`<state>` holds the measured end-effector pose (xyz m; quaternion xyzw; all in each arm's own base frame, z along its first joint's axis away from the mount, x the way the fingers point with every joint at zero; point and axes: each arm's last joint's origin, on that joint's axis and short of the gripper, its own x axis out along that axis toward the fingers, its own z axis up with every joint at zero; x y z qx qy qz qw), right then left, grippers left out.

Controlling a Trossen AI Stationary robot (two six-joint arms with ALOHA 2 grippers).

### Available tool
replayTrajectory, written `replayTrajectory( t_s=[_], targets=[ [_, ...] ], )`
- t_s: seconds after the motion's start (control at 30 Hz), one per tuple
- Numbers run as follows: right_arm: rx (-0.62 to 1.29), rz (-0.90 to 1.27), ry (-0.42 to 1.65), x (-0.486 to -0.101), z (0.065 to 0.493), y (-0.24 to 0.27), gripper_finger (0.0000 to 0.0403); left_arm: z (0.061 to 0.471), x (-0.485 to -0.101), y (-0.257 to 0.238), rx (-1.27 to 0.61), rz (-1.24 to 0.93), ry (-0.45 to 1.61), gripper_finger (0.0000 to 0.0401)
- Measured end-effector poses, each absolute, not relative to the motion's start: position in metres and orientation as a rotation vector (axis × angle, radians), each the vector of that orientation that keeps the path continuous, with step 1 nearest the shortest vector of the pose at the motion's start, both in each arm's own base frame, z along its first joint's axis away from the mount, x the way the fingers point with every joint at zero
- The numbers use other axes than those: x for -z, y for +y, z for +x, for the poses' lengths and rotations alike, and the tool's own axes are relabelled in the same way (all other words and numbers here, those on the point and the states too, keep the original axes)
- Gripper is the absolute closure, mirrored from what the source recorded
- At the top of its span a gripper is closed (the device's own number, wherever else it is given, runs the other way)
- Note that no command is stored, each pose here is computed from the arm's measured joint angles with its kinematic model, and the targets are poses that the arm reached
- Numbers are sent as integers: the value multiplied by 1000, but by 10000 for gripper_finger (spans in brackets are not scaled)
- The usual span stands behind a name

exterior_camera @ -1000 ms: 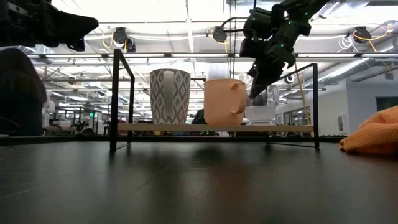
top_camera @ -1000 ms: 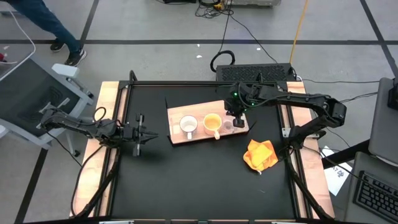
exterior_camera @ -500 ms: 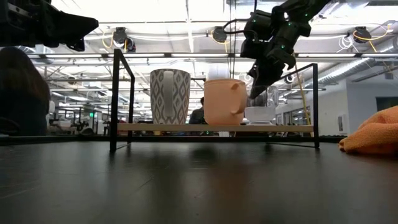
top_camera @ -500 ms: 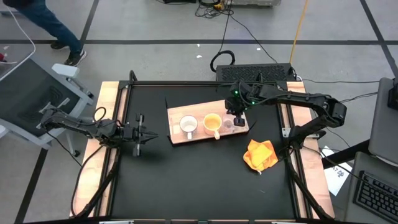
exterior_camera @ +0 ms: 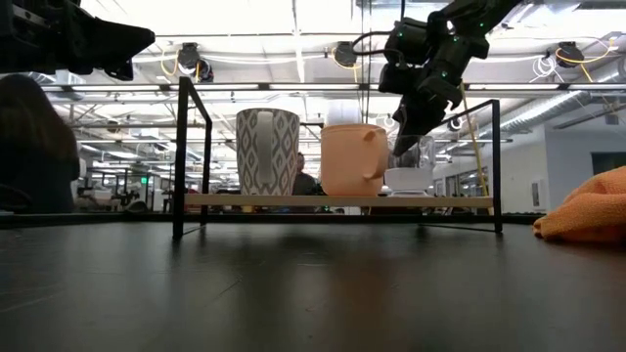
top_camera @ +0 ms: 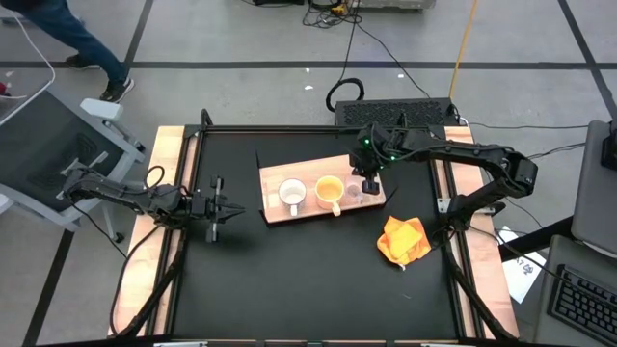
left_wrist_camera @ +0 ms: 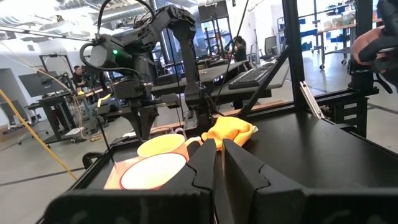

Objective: Stack small to large cups/mugs on shelf
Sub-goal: Put the transparent mug on the shelf

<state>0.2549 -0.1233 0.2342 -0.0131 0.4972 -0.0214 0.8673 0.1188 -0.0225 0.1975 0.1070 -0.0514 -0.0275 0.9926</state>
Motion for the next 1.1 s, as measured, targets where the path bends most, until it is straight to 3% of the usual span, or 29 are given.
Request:
replayTrajectory(
  t_s=[1.1],
  targets=[
    [28, -42, 1027, -234, 259, -118, 385, 119, -198, -22, 55, 213, -103, 370]
  ],
)
